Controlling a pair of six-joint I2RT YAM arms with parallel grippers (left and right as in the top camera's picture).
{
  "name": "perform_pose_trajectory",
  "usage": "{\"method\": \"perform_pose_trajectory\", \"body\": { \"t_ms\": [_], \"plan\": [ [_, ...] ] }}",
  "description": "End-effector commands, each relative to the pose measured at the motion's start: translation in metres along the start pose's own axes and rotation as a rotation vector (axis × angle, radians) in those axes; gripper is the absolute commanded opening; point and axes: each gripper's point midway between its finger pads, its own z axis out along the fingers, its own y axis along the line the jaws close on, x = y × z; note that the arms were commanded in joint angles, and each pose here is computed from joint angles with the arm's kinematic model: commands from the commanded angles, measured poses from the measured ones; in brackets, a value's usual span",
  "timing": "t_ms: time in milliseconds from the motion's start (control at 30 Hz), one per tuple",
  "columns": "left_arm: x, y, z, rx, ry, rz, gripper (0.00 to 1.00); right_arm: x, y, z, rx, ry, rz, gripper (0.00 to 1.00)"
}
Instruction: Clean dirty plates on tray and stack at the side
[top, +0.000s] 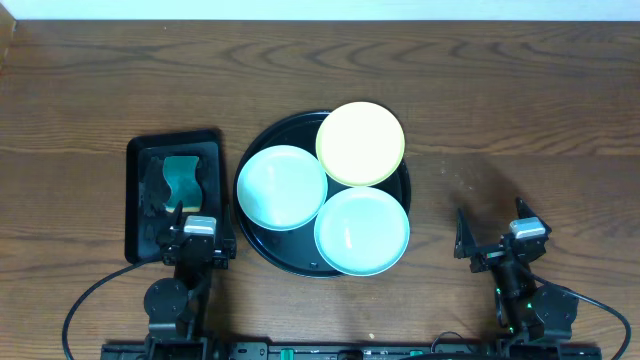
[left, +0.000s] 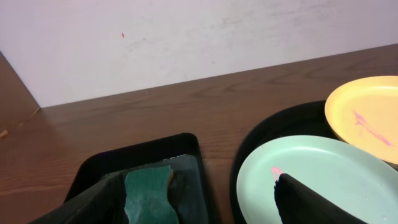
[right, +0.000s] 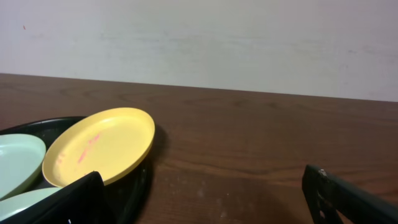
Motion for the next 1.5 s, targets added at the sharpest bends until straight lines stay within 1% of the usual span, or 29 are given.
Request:
{"method": "perform_pose_trajectory", "body": {
  "t_ms": [0, 700, 867, 1033, 1267, 1467],
  "plan": [
    [0.017, -0.002, 0.003, 0.002, 0.043, 0.011, 0.77, 0.001, -0.002, 0.000, 0.008, -0.002, 0.010, 0.99],
    [0.017, -0.002, 0.003, 0.001, 0.042, 0.011, 0.77, 0.000, -0.003, 0.000, 0.013, -0.004, 0.010, 0.99],
    [0.017, 0.000, 0.003, -0.008, 0.043, 0.011, 0.77, -0.002, -0.011, -0.001, 0.061, -0.014, 0.007, 0.99],
    [0.014, 0.003, 0.002, -0.027, 0.039, 0.012, 0.77, -0.007, -0.012, -0.001, 0.064, -0.031, 0.003, 0.99],
    [-0.001, 0.010, -0.001, -0.058, 0.013, 0.013, 0.77, -0.028, -0.020, -0.003, 0.113, -0.119, -0.013, 0.99],
    [-0.010, 0.012, -0.001, -0.055, 0.024, 0.012, 0.77, -0.047, -0.019, -0.006, 0.114, -0.193, -0.027, 0.99]
  ]
}}
